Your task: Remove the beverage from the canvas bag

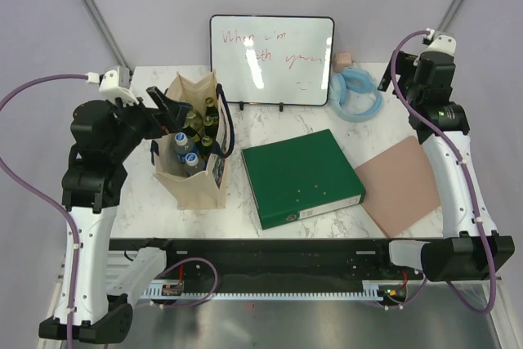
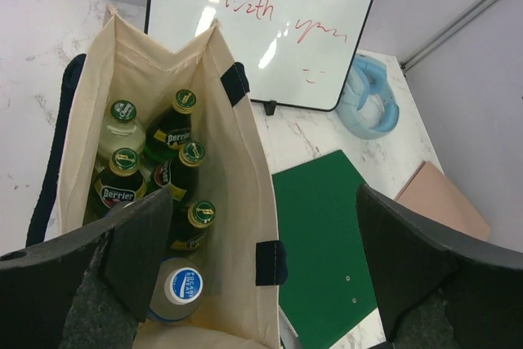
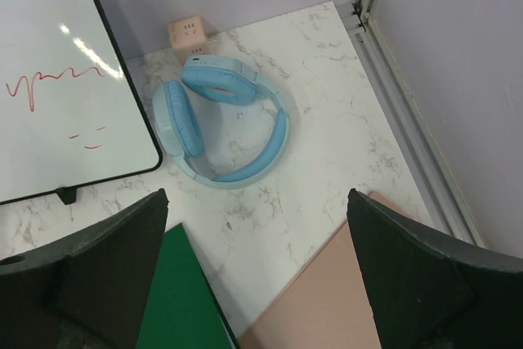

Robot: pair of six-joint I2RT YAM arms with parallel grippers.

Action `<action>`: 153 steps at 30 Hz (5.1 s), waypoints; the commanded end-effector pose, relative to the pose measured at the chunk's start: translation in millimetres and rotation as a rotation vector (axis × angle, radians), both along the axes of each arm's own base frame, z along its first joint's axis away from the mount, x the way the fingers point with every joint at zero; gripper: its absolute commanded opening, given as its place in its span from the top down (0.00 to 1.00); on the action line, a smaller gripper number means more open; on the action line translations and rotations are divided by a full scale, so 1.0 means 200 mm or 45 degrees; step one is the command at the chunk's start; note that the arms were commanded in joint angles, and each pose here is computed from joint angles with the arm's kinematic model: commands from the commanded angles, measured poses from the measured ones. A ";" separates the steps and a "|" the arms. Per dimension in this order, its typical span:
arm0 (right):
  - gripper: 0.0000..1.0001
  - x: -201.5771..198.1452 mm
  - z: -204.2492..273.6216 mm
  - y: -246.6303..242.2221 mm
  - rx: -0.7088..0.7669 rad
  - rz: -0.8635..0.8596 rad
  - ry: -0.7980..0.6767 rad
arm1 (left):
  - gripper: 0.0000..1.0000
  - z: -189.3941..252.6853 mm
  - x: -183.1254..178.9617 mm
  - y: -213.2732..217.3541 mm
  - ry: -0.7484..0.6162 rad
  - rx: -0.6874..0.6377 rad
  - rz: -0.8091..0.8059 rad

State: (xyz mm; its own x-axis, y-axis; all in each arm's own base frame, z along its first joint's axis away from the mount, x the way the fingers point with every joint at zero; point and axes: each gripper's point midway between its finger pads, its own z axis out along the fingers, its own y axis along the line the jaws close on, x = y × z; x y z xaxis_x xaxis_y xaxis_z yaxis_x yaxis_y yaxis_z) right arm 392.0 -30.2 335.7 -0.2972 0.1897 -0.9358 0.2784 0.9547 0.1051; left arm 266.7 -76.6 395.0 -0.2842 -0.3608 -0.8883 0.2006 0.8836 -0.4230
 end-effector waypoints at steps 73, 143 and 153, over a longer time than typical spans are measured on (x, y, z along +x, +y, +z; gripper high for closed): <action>0.02 -0.29 -0.10 0.96 -0.001 1.558 -0.074 | 0.60 -1.04 0.70 -0.20 1.002 0.654 0.071; 0.02 -0.33 0.02 1.01 0.079 1.598 -0.145 | 0.98 0.59 0.38 -0.56 -0.042 0.183 -0.222; 0.02 -0.34 -0.04 0.94 0.046 1.524 -0.127 | 0.98 0.41 0.59 -0.87 -0.034 0.251 -0.332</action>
State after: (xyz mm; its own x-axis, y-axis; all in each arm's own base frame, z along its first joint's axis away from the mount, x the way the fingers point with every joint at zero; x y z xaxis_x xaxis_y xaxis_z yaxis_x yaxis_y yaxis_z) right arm 324.3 165.9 321.3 -0.2785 -0.1302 -0.9516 -0.8033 0.5747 0.1564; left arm 358.3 -223.1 422.3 -0.5118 0.0140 -0.8590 0.3690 0.9065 -0.2051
